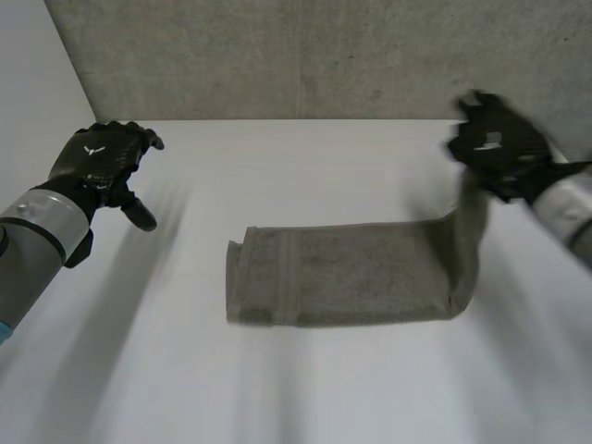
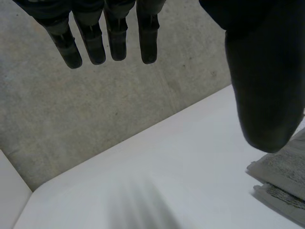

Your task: Fold the towel.

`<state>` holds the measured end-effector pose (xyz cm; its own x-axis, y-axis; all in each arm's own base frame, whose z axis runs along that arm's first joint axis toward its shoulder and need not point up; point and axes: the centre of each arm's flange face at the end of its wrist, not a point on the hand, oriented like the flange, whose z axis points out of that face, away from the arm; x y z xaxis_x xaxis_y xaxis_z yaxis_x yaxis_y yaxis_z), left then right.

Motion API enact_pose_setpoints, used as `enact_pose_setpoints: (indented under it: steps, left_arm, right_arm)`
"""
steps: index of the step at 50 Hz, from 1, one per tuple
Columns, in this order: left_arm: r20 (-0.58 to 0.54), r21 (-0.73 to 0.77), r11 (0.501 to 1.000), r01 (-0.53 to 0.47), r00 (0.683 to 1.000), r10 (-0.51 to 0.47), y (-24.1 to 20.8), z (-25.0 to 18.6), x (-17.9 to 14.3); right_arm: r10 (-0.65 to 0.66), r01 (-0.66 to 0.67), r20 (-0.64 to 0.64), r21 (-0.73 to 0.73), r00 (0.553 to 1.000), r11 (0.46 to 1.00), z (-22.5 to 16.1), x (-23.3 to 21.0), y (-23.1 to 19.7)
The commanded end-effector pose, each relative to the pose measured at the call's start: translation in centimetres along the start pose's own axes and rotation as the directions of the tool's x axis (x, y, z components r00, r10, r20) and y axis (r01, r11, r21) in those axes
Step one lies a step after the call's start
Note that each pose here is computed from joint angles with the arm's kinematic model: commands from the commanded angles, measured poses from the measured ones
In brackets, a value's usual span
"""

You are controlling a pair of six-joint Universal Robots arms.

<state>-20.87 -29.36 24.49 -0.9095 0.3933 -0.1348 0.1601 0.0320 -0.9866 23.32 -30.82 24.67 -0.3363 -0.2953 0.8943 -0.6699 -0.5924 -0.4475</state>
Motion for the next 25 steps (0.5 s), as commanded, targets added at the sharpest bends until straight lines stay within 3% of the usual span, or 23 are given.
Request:
enact_pose_setpoints:
  steps: [1, 6, 13, 20, 22, 23, 25]
  left_arm:
    - [0.014, 0.018, 1.0, 0.003, 1.0, -0.003, -0.6, -0.3, -0.3]
    - [0.031, 0.033, 0.999, 0.024, 0.999, -0.025, -1.1, -0.8, -0.8]
    - [0.029, 0.04, 0.998, 0.049, 0.998, -0.05, -1.3, -0.9, -0.8]
    - [0.017, 0.059, 0.997, 0.046, 0.999, -0.047, -1.8, -0.7, -0.5]
    - [0.005, 0.087, 0.995, 0.056, 0.998, -0.057, -2.5, -0.5, -0.1]
    - [0.005, 0.087, 0.995, 0.056, 0.998, -0.057, -2.5, -0.5, -0.1]
    - [-0.011, 0.112, 0.991, 0.071, 0.997, -0.071, -3.0, -0.3, 0.3]
  right_arm:
    - [-0.037, 0.011, 0.136, 0.192, 0.99, 0.981, 1.3, -7.4, -9.4]
    - [-0.106, 0.018, 0.281, 0.3, 0.954, 0.954, 1.3, -15.7, -14.1]
    - [-0.122, 0.004, 0.353, 0.316, 0.928, 0.949, 1.0, -20.0, -14.8]
    - [-0.054, -0.023, 0.293, 0.255, 0.955, 0.967, 1.4, -17.8, -14.3]
    - [0.089, -0.127, 0.237, 0.152, 0.968, 0.98, 1.7, -14.4, -12.6]
    - [0.09, -0.128, 0.237, 0.151, 0.967, 0.98, 1.7, -14.4, -12.6]
    - [0.275, -0.295, 0.205, 0.075, 0.94, 0.953, 1.1, -12.0, -11.2]
